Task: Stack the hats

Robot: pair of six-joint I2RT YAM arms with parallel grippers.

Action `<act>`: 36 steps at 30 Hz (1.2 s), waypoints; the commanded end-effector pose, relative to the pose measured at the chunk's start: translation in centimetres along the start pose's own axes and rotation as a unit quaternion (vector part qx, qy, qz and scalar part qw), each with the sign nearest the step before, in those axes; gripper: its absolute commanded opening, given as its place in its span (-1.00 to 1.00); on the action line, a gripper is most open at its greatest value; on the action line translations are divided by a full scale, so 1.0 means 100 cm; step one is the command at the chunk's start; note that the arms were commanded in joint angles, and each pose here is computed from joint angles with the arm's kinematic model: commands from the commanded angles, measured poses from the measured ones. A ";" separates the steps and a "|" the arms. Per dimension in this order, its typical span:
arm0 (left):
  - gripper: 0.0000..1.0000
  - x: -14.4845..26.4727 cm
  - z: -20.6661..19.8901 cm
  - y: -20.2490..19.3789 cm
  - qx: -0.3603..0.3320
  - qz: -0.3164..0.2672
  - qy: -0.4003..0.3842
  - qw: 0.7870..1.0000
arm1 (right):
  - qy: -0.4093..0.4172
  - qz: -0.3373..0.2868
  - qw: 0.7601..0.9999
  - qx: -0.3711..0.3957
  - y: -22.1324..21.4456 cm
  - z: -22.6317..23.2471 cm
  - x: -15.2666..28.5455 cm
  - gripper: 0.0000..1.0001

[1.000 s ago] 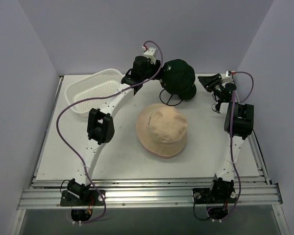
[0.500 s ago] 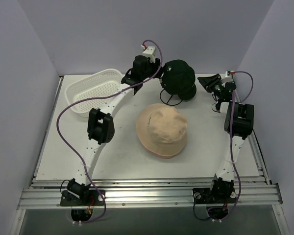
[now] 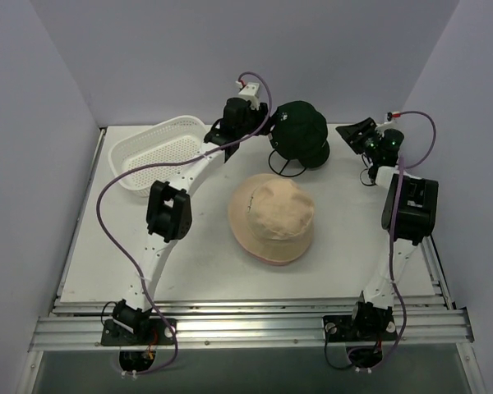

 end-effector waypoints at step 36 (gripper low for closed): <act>0.88 0.393 -0.018 0.142 0.055 -0.167 0.176 0.969 | -0.001 0.048 0.930 0.365 -0.238 0.380 0.181 -0.31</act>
Point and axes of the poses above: each gripper's point midway between its finger pads, its own x axis back along the fingers, its own z axis along the line the jaws close on, y = z × x, the point moved 5 cm from there along x, back along the fingers, and after that the axes turned 1 degree about x, right-handed, at the moved point
